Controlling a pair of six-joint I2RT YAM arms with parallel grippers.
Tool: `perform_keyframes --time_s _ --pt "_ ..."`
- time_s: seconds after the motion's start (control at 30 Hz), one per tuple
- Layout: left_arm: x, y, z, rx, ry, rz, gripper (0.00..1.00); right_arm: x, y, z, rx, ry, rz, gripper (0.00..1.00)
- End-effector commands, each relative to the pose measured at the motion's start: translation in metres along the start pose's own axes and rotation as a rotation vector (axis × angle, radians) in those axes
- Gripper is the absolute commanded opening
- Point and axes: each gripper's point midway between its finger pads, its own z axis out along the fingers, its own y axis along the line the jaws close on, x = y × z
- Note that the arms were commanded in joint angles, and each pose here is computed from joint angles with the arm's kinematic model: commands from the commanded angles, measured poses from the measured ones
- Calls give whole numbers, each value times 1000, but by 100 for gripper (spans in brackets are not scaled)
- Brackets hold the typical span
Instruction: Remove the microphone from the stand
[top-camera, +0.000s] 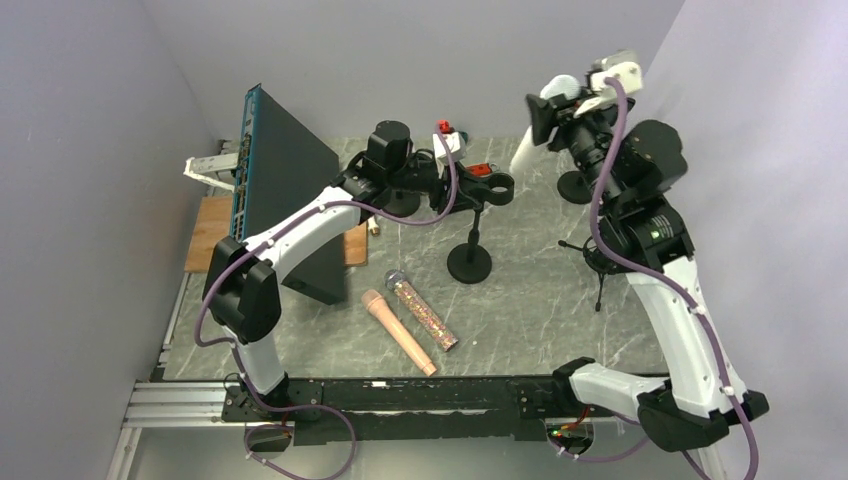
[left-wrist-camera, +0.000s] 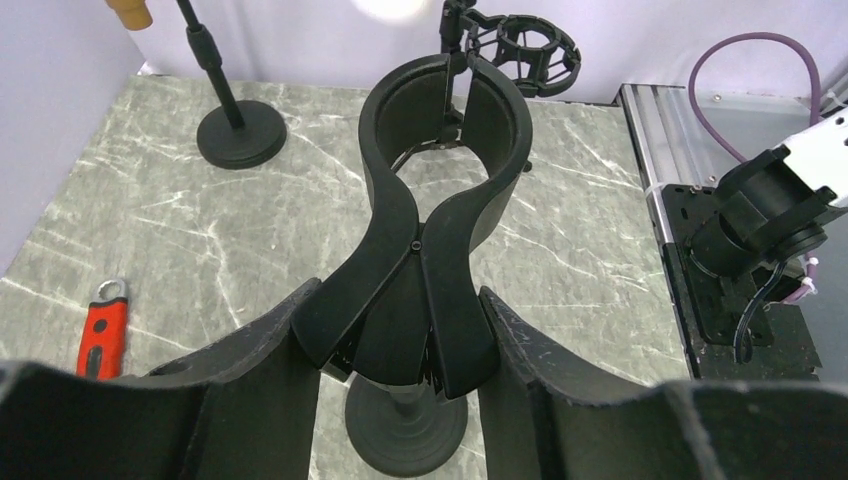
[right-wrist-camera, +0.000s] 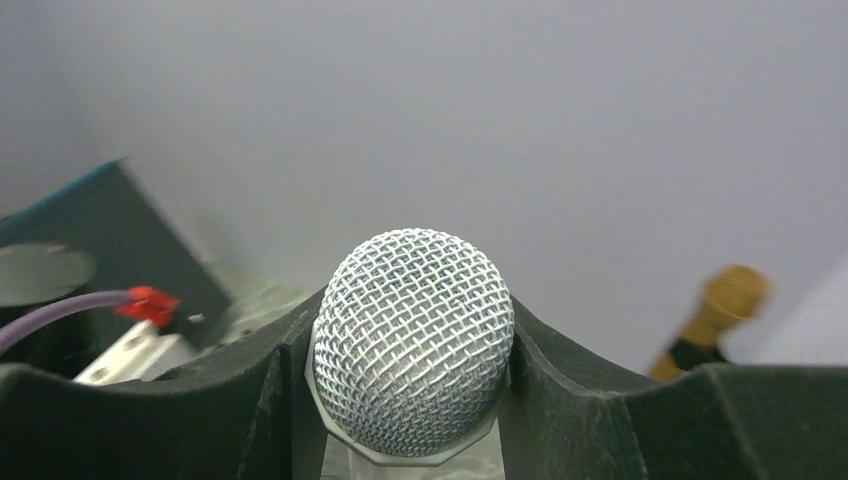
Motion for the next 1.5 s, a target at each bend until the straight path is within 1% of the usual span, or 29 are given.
perform_keyframes --time_s 0.0,0.1,0.13,0.17,0.23,0.27,0.3,0.33,0.47,0.6,0.77,0.93,1.0,1.03,1.07,1.13,1.27,1.33,1.4,1.43,1.47 --pt "4 2 -13 -61 58 -3 3 -42 -65 -38 329 -106 -103 0" --pt "3 3 -12 -66 61 -12 13 -26 -69 -51 365 -84 -94 0" --pt "3 4 -11 -70 64 -18 20 -22 -69 -56 364 -84 -85 0" --pt "3 5 -11 -72 69 -26 31 -16 -67 -59 355 -76 -84 0" --pt "1 7 -12 -96 75 -41 62 1 -63 -65 342 -39 -72 0" --pt "-1 8 -14 -110 71 -41 80 10 -61 -68 331 -19 -66 0" --pt "-3 8 -15 -116 67 -38 94 20 -58 -70 323 0 -58 0" --pt "-7 7 -16 -123 59 -30 99 30 -56 -73 315 17 -53 0" --pt "-26 7 -22 -151 33 26 100 56 -44 -87 270 45 -8 0" --pt "-44 10 -24 -158 27 85 99 74 -33 -93 225 75 33 0" --pt "-58 2 -14 -111 11 125 100 78 -30 -98 211 91 55 0" --pt "-56 -3 0 -89 20 163 99 73 -28 -105 205 74 67 0" --pt "-55 -2 4 -81 28 168 96 75 -27 -107 200 82 68 0" --pt "-54 -1 6 -81 33 172 92 76 -28 -107 203 85 67 0" --pt "-51 0 7 -82 40 173 85 78 -28 -108 205 91 67 0" --pt "-48 2 10 -84 45 172 66 82 -28 -109 206 97 67 0" --pt "-33 0 15 -71 72 157 44 87 -27 -110 204 107 73 0" --pt "-17 -2 17 -70 104 141 32 89 -26 -110 201 109 75 0" --pt "3 -4 19 -74 133 112 13 91 -26 -111 202 112 76 0" --pt "15 -5 20 -75 149 90 5 92 -25 -111 200 115 76 0" --pt "26 -7 21 -74 163 70 4 93 -25 -112 198 118 75 0"
